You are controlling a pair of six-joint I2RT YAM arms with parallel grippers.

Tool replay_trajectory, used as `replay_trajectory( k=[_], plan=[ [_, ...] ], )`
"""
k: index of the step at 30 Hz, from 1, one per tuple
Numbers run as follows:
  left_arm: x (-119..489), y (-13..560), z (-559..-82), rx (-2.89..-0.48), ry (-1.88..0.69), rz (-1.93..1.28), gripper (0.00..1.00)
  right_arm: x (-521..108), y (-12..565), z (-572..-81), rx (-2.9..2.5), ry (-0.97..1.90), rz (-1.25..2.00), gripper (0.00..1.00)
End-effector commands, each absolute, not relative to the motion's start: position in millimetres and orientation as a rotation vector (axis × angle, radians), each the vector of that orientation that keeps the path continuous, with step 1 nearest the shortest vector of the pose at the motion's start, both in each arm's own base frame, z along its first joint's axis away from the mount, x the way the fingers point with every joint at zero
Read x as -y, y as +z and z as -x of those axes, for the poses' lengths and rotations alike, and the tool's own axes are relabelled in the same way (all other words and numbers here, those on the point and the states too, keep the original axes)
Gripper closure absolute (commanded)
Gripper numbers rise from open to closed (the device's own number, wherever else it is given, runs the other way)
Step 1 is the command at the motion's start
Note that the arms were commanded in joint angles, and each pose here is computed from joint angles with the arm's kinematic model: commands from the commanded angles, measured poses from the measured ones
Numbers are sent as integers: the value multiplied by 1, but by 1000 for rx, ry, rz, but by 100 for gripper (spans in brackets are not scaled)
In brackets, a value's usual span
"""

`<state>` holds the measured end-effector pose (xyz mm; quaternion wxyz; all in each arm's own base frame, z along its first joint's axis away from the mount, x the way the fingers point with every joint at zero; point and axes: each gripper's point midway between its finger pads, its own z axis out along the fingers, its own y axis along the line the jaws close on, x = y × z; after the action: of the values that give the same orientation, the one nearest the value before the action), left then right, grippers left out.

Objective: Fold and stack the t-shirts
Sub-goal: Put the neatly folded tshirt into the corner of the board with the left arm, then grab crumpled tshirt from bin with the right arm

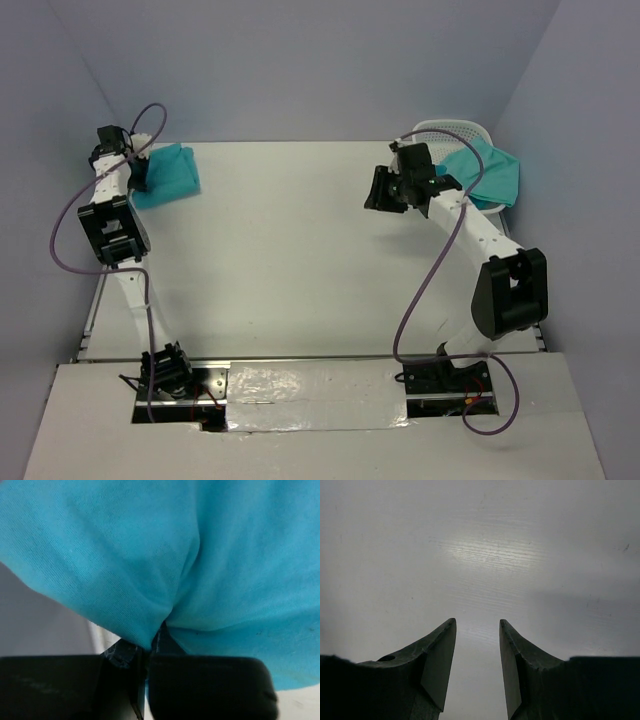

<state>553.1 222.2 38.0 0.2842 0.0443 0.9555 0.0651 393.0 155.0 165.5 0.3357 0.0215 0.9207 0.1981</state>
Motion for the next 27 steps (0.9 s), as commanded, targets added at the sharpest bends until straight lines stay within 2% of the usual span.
replay_trajectory(
  k=[1,6,9,12,13,15,17,20,21,23,25,27],
  plan=[
    [-247,26,-569,-2500,344,-195,100,-153,174,-397,-2393,506,-4,53],
    [-269,52,-598,-2363,488,-248,100,-141,178,-405,-2429,437,-29,52],
    [-263,60,-612,-2303,495,-307,100,-121,204,-425,-2396,390,-114,51],
    [-257,64,-618,-2278,527,-339,82,-82,215,-448,-2380,353,-262,48],
    [-255,66,-620,-2273,529,-334,60,-56,216,-457,-2367,323,-347,48],
    [-255,77,-618,-2269,565,-309,43,-29,229,-475,-2326,260,-429,48],
    [-256,95,-613,-2248,577,-264,16,18,258,-491,-2234,196,-538,47],
    [-254,116,-605,-2222,570,-215,7,66,270,-516,-2175,109,-609,45],
    [-251,141,-605,-2182,570,-206,2,73,266,-520,-2189,93,-602,44],
    [-242,176,-603,-2130,536,-188,0,81,250,-529,-2230,93,-580,43],
    [-240,198,-601,-2102,530,-179,1,96,236,-534,-2234,86,-630,33],
    [-237,229,-596,-2076,552,-185,1,129,231,-537,-2179,98,-759,31]
  ],
)
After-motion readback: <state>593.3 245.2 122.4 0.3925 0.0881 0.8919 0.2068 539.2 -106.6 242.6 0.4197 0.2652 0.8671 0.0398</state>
